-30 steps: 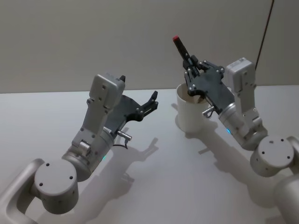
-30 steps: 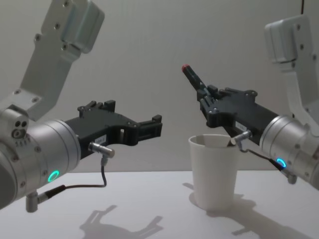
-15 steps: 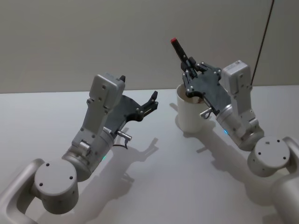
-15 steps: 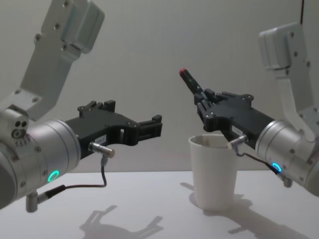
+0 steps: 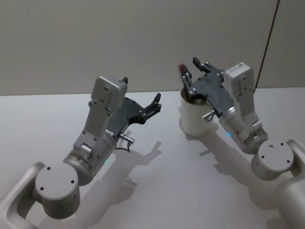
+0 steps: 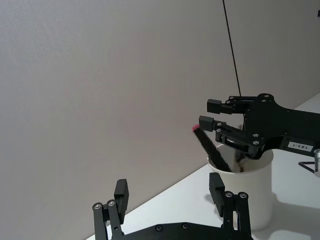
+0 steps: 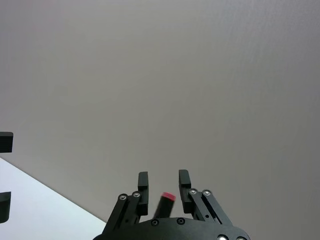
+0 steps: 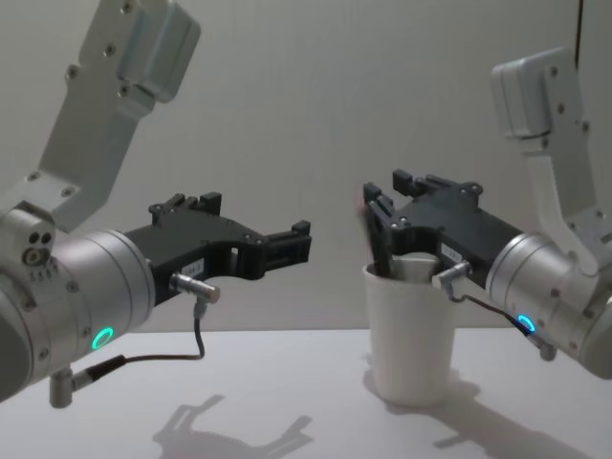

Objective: Place the pen into the pen holder.

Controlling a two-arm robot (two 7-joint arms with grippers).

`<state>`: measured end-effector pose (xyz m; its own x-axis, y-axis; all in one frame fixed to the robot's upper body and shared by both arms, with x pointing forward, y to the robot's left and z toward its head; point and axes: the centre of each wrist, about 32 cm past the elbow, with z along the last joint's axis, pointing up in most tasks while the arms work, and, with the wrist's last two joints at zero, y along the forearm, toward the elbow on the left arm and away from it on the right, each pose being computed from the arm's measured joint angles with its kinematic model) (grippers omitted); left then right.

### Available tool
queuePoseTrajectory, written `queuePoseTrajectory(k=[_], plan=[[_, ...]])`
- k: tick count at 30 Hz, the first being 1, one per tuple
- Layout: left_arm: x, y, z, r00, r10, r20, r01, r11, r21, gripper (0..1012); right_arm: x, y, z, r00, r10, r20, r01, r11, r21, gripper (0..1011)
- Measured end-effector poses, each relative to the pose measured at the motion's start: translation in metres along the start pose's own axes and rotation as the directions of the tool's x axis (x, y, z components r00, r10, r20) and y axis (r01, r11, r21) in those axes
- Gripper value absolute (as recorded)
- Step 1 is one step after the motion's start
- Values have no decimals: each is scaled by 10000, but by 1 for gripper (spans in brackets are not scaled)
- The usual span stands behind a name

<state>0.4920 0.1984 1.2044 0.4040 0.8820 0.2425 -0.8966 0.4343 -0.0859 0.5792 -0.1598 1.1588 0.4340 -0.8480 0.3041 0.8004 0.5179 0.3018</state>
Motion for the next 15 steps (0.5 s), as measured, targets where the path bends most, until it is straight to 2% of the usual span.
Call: queuePoseTrajectory(k=[3, 4, 9, 15], plan=[[0, 0, 0, 10000, 1, 0, -1, 10000, 0, 1001, -1, 0, -5, 10000, 3, 4, -3, 10000, -9, 393], [0, 0, 0, 10000, 1, 1, -1, 10000, 0, 1001, -2, 0, -5, 10000, 4, 5, -4, 10000, -8, 454], [0, 0, 0, 10000, 1, 0, -1, 10000, 1, 1001, -3, 2, -8, 10000, 8, 14, -8, 10000, -5, 618], [0, 0, 0, 10000, 0, 0, 0, 10000, 0, 1001, -5, 3, -10, 10000, 8, 16, -8, 10000, -5, 774]])
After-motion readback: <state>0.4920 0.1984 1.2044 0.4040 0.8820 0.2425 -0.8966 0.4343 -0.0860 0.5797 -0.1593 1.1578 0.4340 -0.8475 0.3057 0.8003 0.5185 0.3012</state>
